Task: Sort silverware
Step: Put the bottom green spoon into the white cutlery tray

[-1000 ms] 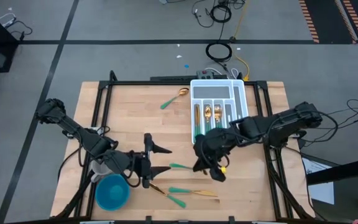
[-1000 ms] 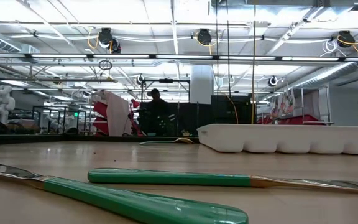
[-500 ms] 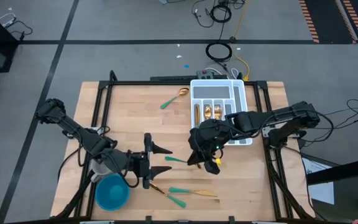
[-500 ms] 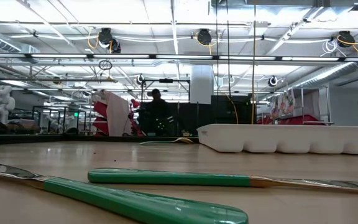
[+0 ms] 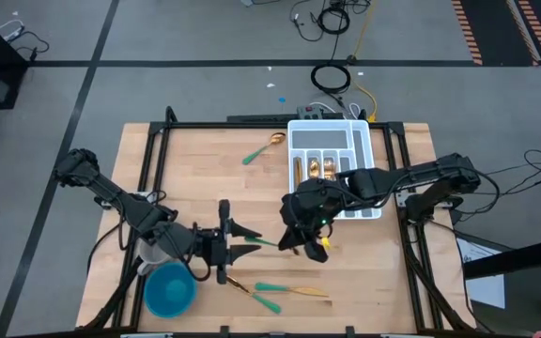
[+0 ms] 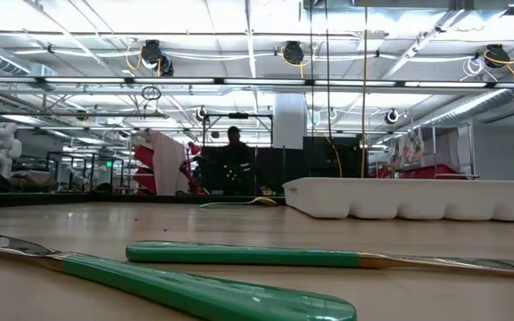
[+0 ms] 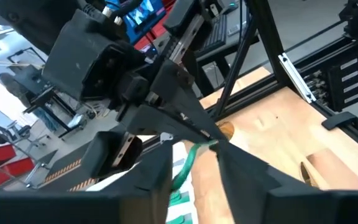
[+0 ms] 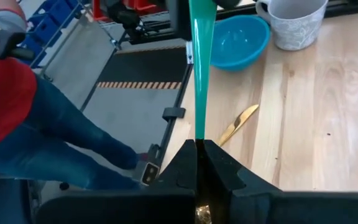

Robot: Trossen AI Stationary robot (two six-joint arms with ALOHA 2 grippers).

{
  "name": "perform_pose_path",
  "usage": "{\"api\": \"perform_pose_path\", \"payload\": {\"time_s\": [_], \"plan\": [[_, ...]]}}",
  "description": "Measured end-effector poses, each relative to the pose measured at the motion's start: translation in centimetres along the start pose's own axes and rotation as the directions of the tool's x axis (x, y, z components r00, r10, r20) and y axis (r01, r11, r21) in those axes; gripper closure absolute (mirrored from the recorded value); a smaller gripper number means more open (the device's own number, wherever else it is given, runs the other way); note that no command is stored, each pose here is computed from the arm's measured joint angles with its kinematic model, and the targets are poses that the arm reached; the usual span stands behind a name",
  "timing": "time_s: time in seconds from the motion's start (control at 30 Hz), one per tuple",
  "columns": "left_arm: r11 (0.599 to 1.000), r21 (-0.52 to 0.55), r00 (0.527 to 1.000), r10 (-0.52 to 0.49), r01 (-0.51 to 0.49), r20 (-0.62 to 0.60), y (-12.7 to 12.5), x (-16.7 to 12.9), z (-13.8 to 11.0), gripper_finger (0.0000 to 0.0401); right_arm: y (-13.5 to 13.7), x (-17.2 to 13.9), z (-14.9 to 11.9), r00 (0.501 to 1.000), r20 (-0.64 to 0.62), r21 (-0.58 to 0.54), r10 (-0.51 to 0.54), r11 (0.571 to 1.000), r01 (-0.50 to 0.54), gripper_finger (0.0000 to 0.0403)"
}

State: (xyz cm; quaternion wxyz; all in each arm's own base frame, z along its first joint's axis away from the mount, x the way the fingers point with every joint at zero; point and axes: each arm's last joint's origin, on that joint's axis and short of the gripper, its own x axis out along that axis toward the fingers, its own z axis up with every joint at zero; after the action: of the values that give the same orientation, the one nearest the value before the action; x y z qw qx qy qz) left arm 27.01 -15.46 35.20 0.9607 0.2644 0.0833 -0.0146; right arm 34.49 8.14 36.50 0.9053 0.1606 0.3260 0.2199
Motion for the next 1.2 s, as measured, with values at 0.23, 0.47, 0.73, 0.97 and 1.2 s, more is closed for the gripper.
{"api": "perform_pose_path", "payload": {"time_s": [0.23,0.47,0.73,0.97,1.2], "plan": [[1.0,0.002,1.0,-0.012,0.012,0.0,-0.1,0.0,0.0,0.0368,0.1,0.0,0.0,1.0,-0.002,0.008,0.015,1.0,-0.015,0.0402],[0.999,-0.003,0.998,-0.053,0.053,0.018,-0.2,0.0,0.0,0.0384,0.1,-0.1,0.0,1.0,-0.002,0.005,0.02,1.0,-0.02,0.0403],[0.997,-0.08,1.0,-0.022,0.022,0.005,0.1,0.1,-0.1,0.0392,-0.2,-0.2,0.0,0.999,0.003,0.059,-0.042,0.997,0.042,0.0376],[0.989,-0.135,0.998,0.059,-0.062,-0.029,0.4,0.2,-0.2,0.0393,-0.5,-0.2,0.1,0.994,0.028,0.073,-0.109,0.992,0.107,0.0296],[0.952,-0.255,0.985,0.15,-0.167,-0.085,0.6,0.1,-0.5,0.0393,0.3,-2.2,0.6,0.983,0.104,0.058,-0.149,0.988,0.143,0.0212]]}}
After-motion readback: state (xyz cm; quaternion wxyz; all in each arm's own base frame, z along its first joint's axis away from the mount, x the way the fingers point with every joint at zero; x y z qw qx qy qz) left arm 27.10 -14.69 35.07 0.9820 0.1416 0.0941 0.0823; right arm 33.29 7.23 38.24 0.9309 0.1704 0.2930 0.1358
